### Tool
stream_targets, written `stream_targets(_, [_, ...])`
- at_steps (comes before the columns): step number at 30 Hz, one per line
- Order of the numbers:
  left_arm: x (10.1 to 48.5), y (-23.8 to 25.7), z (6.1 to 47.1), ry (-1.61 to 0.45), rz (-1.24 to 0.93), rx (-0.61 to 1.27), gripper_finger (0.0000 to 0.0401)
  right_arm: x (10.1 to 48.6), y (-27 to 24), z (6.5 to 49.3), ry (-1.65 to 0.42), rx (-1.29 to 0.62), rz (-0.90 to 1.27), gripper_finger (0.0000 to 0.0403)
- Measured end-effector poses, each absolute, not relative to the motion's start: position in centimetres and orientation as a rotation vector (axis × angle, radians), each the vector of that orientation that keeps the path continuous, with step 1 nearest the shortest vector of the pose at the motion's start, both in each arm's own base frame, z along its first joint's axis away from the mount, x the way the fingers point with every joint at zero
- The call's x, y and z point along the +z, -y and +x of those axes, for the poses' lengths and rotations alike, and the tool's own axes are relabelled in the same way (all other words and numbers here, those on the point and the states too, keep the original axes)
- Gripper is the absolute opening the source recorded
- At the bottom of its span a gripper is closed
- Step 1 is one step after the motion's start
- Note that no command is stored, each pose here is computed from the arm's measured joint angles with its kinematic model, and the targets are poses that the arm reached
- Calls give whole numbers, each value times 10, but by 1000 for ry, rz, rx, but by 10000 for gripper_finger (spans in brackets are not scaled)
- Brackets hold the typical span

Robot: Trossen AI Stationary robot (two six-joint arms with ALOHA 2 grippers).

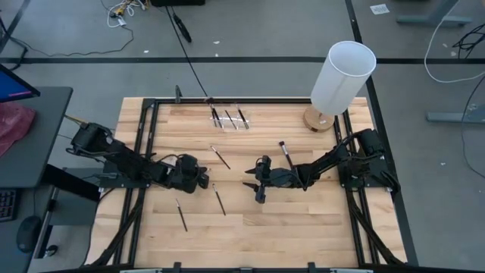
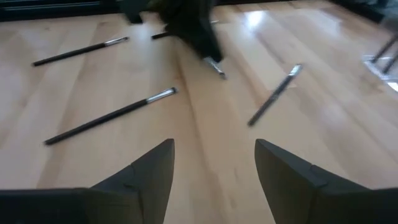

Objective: Put items in baskets/containers
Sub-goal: Put the black eyeshadow brush into the transparent organizer

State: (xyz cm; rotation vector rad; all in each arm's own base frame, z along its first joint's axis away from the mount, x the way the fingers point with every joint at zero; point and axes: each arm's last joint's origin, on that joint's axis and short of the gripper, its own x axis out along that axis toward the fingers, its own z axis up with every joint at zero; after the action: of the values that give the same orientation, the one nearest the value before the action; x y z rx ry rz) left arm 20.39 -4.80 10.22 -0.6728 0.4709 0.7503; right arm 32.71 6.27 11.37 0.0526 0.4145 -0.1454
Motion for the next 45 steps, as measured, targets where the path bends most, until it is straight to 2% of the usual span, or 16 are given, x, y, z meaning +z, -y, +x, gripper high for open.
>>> stream_targets(7, [103, 39, 208, -505, -611, 729, 1, 113, -64, 327, -423, -113, 59, 226])
stream_targets(10, [110, 38, 207, -529, -523, 678, 17, 113, -64, 327, -423, -113, 59, 226])
stream_targets(16, [136, 30, 200, -536, -365, 596, 105, 113, -64, 327, -421, -113, 59, 226])
stream_targets(20, [140, 13, 193, -647, -235, 564, 173, 115, -64, 328, -405, -112, 63, 226])
stream_targets(24, [135, -10, 191, -728, -192, 498, 206, 118, -64, 329, -371, -109, 68, 226])
stream_targets(28, [121, -27, 181, -767, -235, 375, 205, 119, -64, 329, -362, -108, 77, 226])
stream_targets(33, [105, -34, 166, -802, -183, 382, 187, 119, -64, 329, -361, -110, 95, 226])
stream_targets(45, [85, -29, 143, -653, -190, 356, 111, 122, -65, 330, -330, -106, 91, 226])
